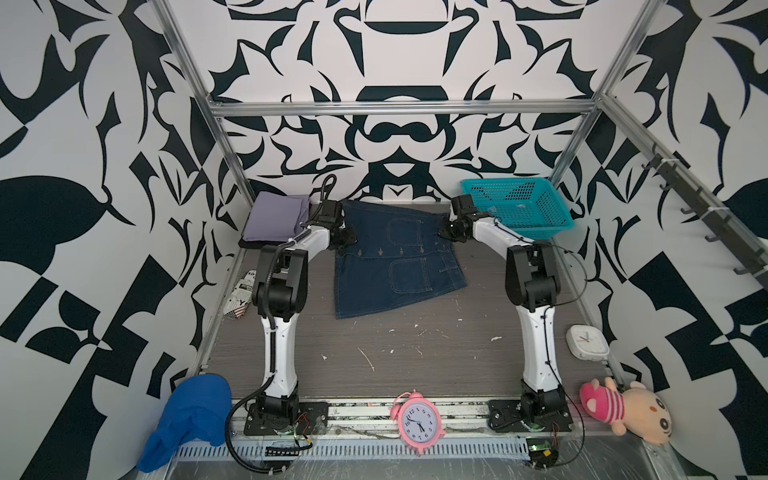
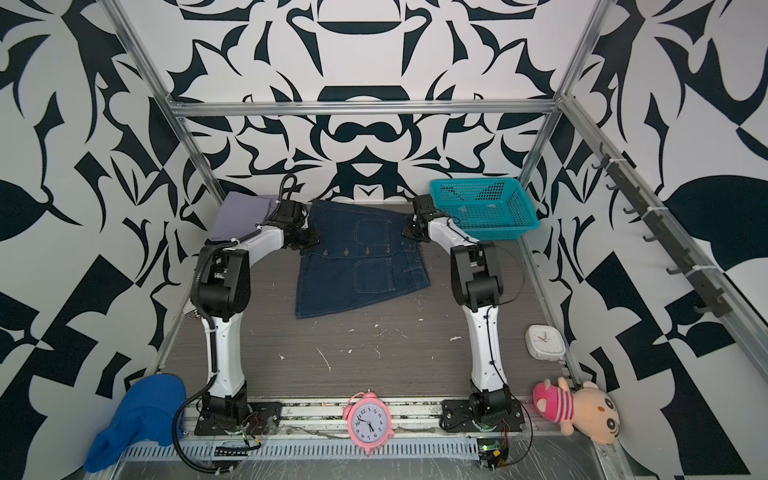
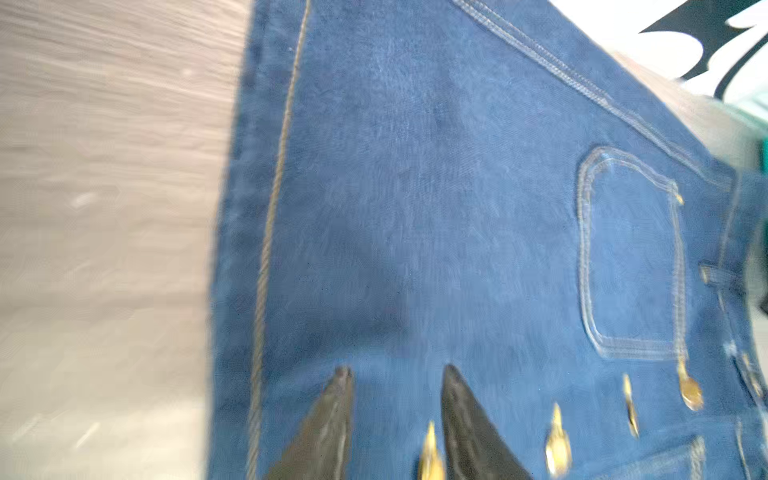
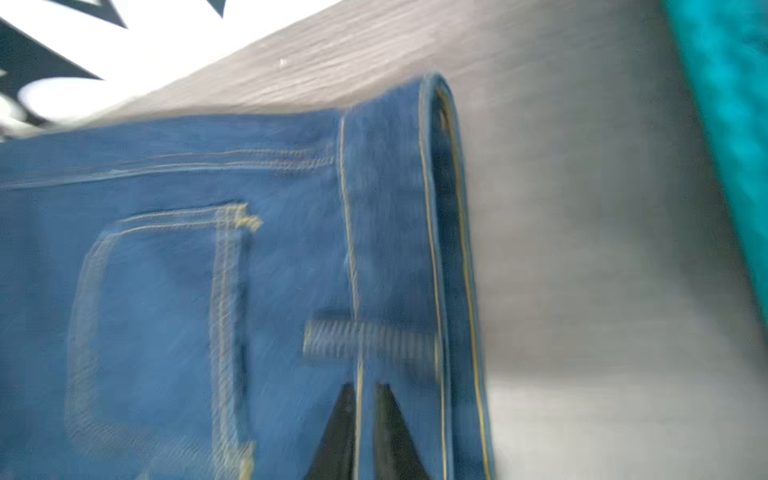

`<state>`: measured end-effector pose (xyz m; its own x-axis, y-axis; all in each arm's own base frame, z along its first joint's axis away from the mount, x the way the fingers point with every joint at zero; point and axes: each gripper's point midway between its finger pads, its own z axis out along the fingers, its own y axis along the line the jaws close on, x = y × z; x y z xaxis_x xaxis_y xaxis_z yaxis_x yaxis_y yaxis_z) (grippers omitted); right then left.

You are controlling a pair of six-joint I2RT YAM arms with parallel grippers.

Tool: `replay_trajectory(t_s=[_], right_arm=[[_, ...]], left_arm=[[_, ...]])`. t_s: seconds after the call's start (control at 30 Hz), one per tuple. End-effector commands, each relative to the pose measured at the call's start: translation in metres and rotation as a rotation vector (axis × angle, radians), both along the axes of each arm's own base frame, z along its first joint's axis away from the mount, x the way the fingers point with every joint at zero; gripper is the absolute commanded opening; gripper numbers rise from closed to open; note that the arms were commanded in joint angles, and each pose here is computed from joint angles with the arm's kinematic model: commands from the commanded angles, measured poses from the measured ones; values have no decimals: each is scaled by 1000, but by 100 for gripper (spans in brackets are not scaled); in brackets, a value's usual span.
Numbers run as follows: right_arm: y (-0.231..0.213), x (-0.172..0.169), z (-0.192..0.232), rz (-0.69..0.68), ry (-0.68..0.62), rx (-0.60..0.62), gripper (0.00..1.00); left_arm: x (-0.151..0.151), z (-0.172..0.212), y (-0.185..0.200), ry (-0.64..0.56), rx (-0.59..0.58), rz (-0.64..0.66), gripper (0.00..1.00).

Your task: Fold and stack the skirts

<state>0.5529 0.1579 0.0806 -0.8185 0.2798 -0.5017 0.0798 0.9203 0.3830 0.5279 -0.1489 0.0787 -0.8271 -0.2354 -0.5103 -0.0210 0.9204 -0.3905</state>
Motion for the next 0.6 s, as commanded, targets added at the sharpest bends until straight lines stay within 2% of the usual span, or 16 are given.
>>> replay_trajectory(t_s=[0.0,0.07,0.1,0.2,0.27,0.3,0.37,0.43,0.5,0.57], right_arm=[[22,-26,118,88,-241,160,22],[16,-56,132,95,-287,172,25],[12,-68,133,90,-304,173,26],[-3,-107,116,60,-325,173,28],[-15,-135,83,29,-284,163,28],[-22,-144,70,13,-250,151,29],[-34,-163,48,-11,-167,152,33],[-41,-177,31,-34,-90,205,37],[-50,-185,17,-72,-37,267,38],[-51,-189,9,-81,-16,288,43]], left_arm=[[-25,91,3,-148,-34,29,42],[-54,122,-2,-229,-27,15,45],[-69,129,-1,-263,3,15,54],[-111,129,14,-394,68,64,98],[-134,111,45,-418,0,207,99],[-147,114,48,-450,-51,205,100],[-172,100,52,-418,-115,209,100],[-195,84,52,-332,-140,212,99],[-218,56,55,-197,-154,249,92],[-239,31,54,-97,-194,272,91]])
